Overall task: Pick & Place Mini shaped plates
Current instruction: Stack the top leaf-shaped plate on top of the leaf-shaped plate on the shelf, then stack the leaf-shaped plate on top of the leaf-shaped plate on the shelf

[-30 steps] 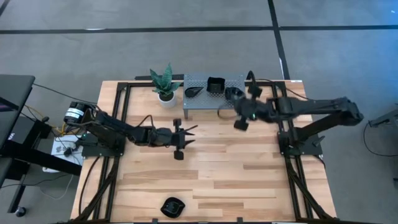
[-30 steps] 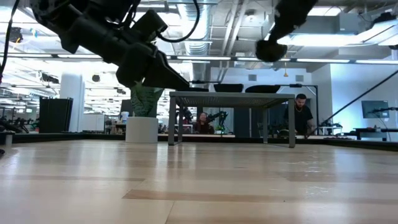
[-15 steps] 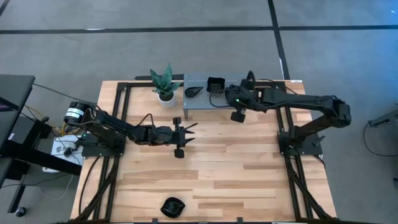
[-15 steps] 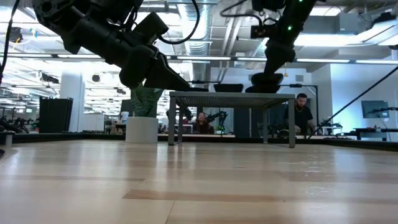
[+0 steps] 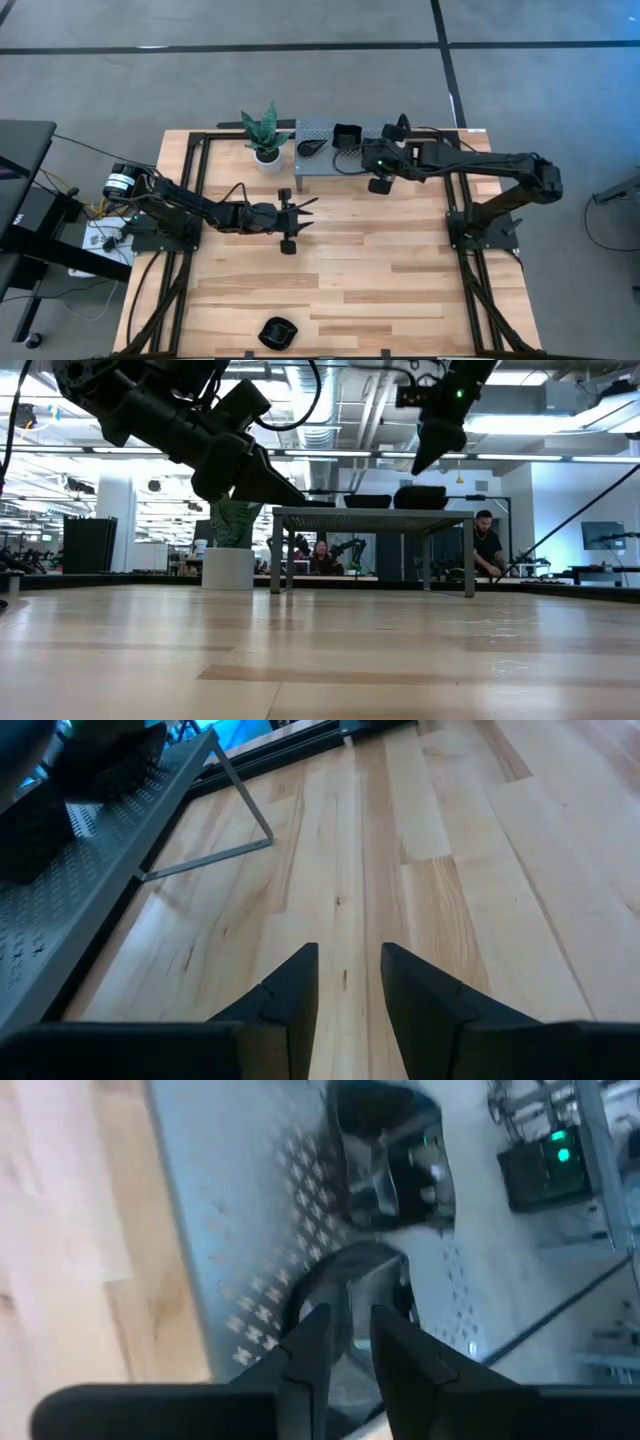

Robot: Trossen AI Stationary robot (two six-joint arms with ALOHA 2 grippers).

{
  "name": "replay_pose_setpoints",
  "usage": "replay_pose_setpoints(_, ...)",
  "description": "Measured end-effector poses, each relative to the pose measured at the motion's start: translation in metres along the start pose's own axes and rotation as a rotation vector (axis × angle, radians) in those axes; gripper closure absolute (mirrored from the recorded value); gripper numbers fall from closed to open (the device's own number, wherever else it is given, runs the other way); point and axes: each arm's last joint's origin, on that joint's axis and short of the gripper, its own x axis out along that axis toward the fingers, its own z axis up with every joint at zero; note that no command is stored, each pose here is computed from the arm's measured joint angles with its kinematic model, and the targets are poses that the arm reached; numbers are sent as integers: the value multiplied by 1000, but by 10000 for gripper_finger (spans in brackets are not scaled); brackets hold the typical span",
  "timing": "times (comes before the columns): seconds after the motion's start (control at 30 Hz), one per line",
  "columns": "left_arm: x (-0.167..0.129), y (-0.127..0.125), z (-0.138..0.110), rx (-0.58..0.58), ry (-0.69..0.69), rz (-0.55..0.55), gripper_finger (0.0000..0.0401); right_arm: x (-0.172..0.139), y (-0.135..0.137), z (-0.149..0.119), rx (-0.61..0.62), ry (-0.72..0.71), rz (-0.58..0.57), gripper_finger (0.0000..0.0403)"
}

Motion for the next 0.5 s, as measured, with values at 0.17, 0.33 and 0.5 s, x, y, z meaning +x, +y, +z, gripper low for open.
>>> replay_pose_setpoints(0.17,-1,-3,1,4,-5,-10,288,-19,8,11,-2,-61,29,333)
replay_pose_setpoints(0.33,-3,-8,2,-3,-12,-24,288,-26,21,4,-4,2,71,333)
replay_pose_setpoints(0.5,-6,-18,6,-30,-51,-139,288,-41,44,0,115,30,184,333)
